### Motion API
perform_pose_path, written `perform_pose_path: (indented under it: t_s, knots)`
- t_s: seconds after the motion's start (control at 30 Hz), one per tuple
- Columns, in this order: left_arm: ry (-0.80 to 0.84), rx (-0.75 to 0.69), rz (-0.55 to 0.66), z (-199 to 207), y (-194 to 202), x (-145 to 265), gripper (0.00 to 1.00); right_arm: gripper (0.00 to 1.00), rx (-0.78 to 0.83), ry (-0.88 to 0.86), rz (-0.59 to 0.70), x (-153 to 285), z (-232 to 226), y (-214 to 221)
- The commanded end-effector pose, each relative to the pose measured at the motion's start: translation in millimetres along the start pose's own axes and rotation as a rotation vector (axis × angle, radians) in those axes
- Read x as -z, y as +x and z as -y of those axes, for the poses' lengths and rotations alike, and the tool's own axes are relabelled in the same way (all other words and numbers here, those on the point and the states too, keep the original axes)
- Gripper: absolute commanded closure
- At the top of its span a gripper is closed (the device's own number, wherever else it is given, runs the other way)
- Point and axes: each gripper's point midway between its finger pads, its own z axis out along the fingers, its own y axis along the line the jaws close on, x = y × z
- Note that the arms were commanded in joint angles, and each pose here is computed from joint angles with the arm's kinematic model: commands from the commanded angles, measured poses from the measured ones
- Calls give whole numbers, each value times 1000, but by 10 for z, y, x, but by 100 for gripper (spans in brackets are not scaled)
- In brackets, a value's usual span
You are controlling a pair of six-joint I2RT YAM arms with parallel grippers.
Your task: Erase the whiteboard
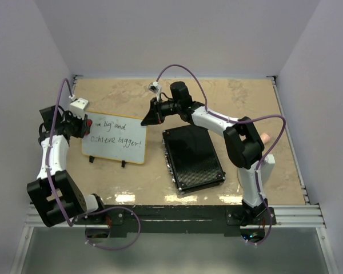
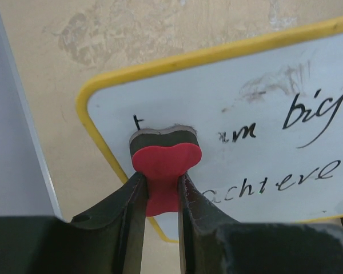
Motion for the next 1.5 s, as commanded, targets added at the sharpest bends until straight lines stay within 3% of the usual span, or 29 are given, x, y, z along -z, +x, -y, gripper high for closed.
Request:
perform_pose_path:
  t_s: [0.0,0.1,0.4,0.93,1.3,1.47]
  knots:
    - [39,1,-60,145,247,5,100,100,63,-33,-7,-76,-101,0]
    - [37,11,-41,135,173,28,100,100,65,-31,-6,-68,-98,-3]
    - [-82,31,47,-646,-483,77,100,100,70,-33,-7,-73,-103,-3]
    - [38,38,-80,28,129,83,100,100,88,-38,-10,-91,-138,-26]
    - [-126,114,-5,-627,-483,125,100,100,91,-33,-22,-100,-118,71]
    - [-79,100,-20,-476,-478,21,100,100,92,-34,-21,-95,-131,56]
